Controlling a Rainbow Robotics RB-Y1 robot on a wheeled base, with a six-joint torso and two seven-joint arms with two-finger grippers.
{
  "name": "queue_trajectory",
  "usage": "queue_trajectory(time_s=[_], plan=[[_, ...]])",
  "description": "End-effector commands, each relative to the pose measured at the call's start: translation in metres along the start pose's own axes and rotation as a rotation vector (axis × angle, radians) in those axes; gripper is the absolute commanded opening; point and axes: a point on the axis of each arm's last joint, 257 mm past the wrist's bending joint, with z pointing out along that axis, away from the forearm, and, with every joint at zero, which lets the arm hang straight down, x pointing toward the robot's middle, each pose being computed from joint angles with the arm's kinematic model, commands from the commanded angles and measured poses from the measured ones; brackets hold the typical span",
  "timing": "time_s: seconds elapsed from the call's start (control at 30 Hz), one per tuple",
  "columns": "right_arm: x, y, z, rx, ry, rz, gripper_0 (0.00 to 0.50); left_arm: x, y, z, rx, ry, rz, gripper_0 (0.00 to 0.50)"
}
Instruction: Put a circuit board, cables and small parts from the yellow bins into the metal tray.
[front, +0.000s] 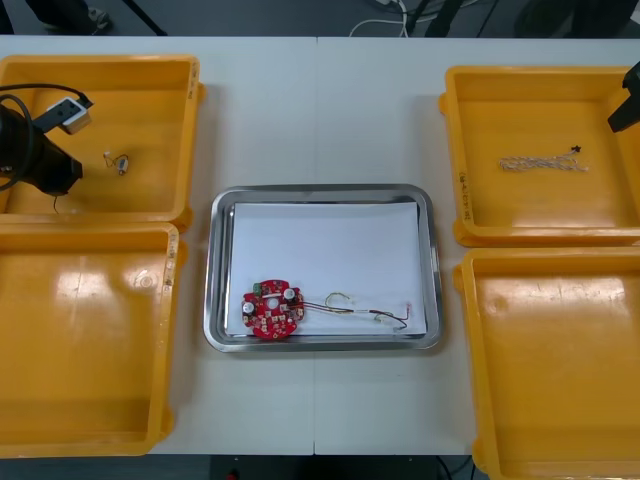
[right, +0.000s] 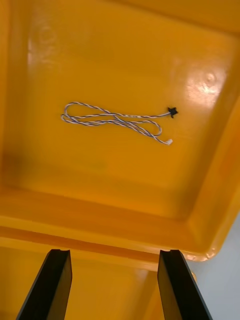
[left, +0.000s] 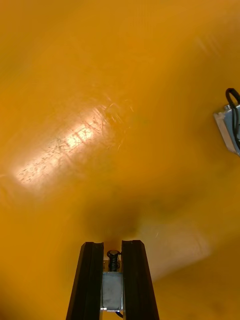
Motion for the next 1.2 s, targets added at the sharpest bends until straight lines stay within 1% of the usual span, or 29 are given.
queue_trajectory(time_s=[0.03, 0.2, 0.33, 0.43, 0.53, 0.67, 0.87, 1.0, 1.2], plan=[[-0.017, -0.032, -0.034, 0.053, -0.060, 0.085, 0.500, -0.026, 0.013, -0.034, -0.029, -0.020, -0.034, 0.000], [-0.014, -0.045, -0.029, 0.063, -0.040, 0.176, 0.500, -0.029, 0.011, -0.058, -0.044, 0.030, -0.065, 0.000], [-0.014, -0.052, -0.025, 0.061, -0.029, 0.247, 0.500, -0.032, 0.004, -0.068, -0.040, 0.042, -0.105, 0.000], [-0.014, -0.051, -0.021, 0.059, -0.013, 0.303, 0.500, -0.031, -0.002, -0.075, -0.053, 0.042, -0.128, 0.000], [-0.015, -0.041, -0.013, 0.036, 0.001, 0.371, 0.500, -0.031, -0.009, -0.084, -0.058, 0.047, -0.144, 0.000], [-0.019, -0.026, -0.004, 0.016, 0.010, 0.443, 0.500, -0.031, -0.026, -0.101, -0.049, 0.075, -0.167, 0.000], [-0.023, -0.010, 0.005, -0.003, 0.020, 0.493, 0.500, -0.041, -0.056, -0.115, -0.047, 0.057, -0.190, 0.000], [-0.026, -0.009, 0.010, 0.005, 0.017, 0.509, 0.500, -0.051, -0.079, -0.119, -0.048, 0.041, -0.222, 0.000], [-0.042, -0.003, 0.019, -0.015, 0.022, 0.557, 0.500, -0.070, -0.119, -0.121, -0.030, 0.020, -0.286, 0.001]])
